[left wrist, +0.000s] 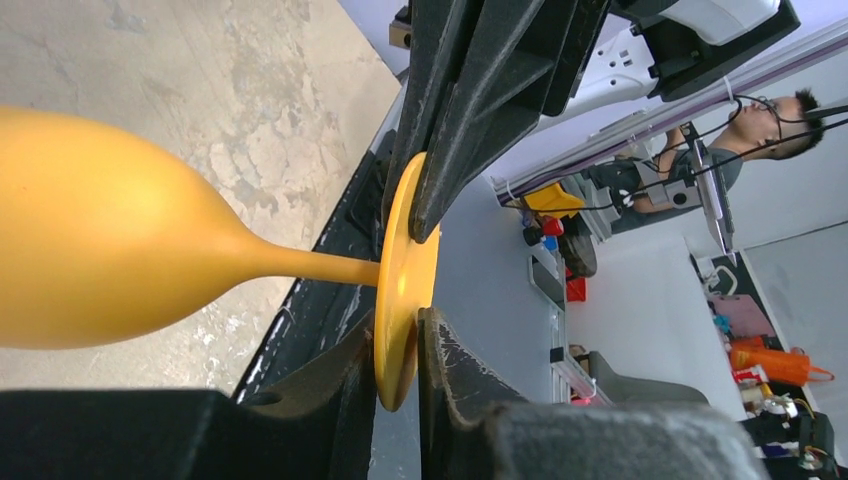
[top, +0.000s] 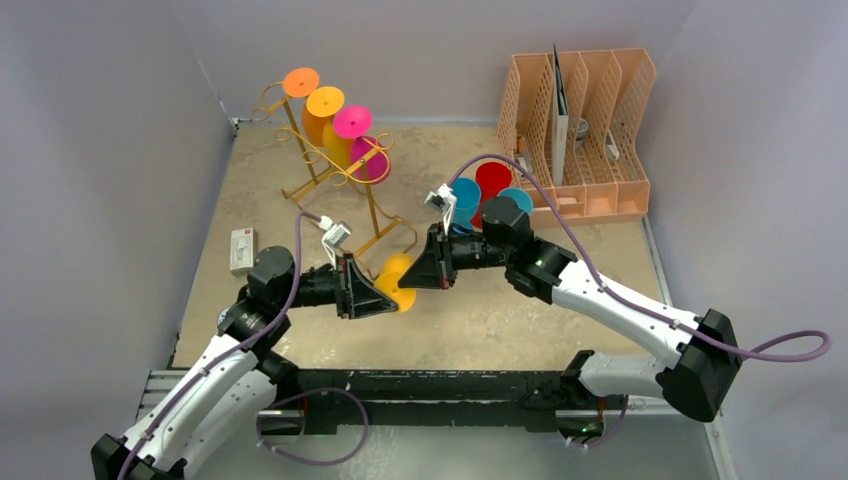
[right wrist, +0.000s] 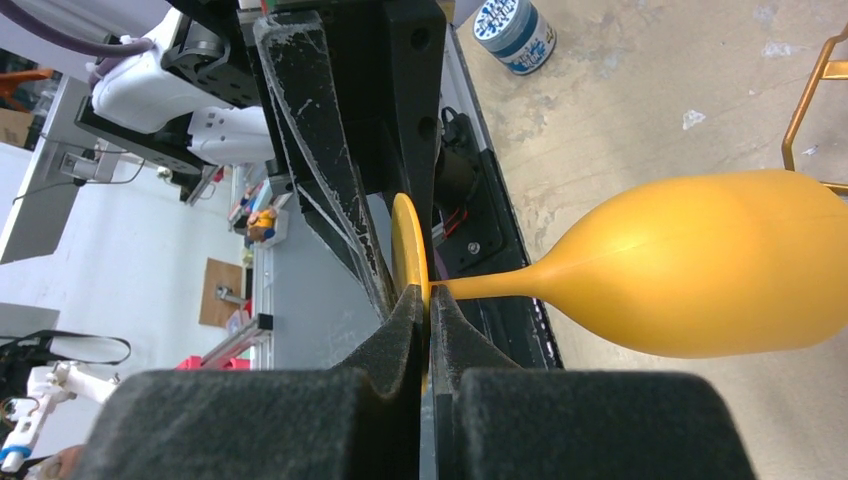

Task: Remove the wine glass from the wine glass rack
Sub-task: Place the wine glass at the center of the board.

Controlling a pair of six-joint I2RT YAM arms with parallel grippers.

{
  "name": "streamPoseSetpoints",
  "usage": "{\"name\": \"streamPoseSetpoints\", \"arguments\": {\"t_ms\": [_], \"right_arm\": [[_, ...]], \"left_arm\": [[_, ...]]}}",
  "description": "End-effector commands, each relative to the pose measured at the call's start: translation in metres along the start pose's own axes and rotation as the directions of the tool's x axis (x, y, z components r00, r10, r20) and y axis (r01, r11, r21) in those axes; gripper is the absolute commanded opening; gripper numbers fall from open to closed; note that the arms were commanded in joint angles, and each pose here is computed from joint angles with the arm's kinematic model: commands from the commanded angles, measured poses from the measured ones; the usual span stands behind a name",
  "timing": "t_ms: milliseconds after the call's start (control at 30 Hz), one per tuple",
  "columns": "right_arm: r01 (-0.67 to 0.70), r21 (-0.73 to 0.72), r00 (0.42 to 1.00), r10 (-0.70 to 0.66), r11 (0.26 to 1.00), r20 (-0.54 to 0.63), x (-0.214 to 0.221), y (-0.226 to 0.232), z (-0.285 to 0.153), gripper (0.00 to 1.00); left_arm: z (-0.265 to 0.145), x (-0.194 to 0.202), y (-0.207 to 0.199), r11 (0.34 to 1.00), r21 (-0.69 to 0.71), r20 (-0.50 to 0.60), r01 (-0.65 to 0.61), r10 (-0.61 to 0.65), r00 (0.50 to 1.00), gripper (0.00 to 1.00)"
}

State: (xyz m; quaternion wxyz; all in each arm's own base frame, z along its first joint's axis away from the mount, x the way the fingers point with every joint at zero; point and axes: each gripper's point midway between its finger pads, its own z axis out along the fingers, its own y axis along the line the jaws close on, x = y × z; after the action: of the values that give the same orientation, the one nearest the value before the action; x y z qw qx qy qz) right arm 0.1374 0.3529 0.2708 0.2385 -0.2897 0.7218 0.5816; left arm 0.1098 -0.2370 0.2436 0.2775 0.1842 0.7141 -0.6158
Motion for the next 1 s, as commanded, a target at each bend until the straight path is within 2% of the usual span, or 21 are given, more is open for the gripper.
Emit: {"name": "streamPoseSetpoints", "arguments": {"t_ms": [0, 100, 233, 400, 467, 533, 567, 633, 767, 900, 967], "right_arm": [[0.043, -0.047, 0.999, -0.042, 0.998, 0.035, -0.011, 0.014, -0.001, 0.00], [0.039, -0.056, 0.999, -0.037, 0.998, 0.037, -0.012, 0.015, 0.000, 0.00], [0.040, -0.060, 0.998, -0.037, 0.997, 0.044, -0.013, 0.015, 0.000, 0.00], [0.052, -0.043, 0.997, -0.049, 0.998, 0.055, -0.014, 0.014, -0.002, 0.00], [0.055, -0.037, 0.997, -0.052, 0.998, 0.062, -0.015, 0.013, -0.003, 0.00], [0.058, -0.035, 0.996, -0.056, 0.998, 0.066, -0.016, 0.013, -0.003, 0.00], [0.058, -0.031, 0.996, -0.056, 0.998, 0.069, -0.016, 0.013, -0.003, 0.00], [0.057, -0.028, 0.996, -0.055, 0.998, 0.075, -0.018, 0.013, -0.003, 0.00], [0.058, -0.020, 0.994, -0.056, 0.998, 0.090, -0.020, 0.012, -0.003, 0.00], [0.059, -0.023, 0.994, -0.056, 0.998, 0.091, -0.020, 0.012, -0.002, 0.00], [0.056, -0.033, 0.995, -0.053, 0.998, 0.088, -0.020, 0.013, -0.002, 0.00]], "left_arm": [[0.001, -0.017, -0.014, 0.997, 0.042, 0.076, -0.070, 0.067, 0.995, 0.16], [0.001, -0.025, -0.023, 0.994, 0.071, 0.111, -0.087, 0.079, 0.991, 0.14], [0.002, -0.024, -0.022, 0.994, 0.076, 0.098, -0.084, 0.076, 0.992, 0.00], [-0.001, -0.015, -0.020, 0.995, 0.068, 0.076, -0.079, 0.074, 0.994, 0.00], [-0.004, -0.013, -0.021, 0.994, 0.063, 0.072, -0.088, 0.083, 0.994, 0.08], [-0.005, -0.010, -0.022, 0.994, 0.062, 0.059, -0.085, 0.082, 0.995, 0.26], [-0.005, -0.009, -0.023, 0.994, 0.068, 0.050, -0.085, 0.082, 0.995, 0.32], [-0.005, -0.008, -0.024, 0.994, 0.070, 0.037, -0.081, 0.078, 0.996, 0.34], [-0.006, -0.005, -0.022, 0.996, 0.055, 0.029, -0.072, 0.070, 0.997, 0.28], [-0.006, -0.001, -0.017, 0.998, 0.033, 0.012, -0.049, 0.049, 0.999, 0.10], [-0.006, -0.003, -0.015, 0.999, 0.020, 0.023, -0.050, 0.049, 0.999, 0.06]]}}
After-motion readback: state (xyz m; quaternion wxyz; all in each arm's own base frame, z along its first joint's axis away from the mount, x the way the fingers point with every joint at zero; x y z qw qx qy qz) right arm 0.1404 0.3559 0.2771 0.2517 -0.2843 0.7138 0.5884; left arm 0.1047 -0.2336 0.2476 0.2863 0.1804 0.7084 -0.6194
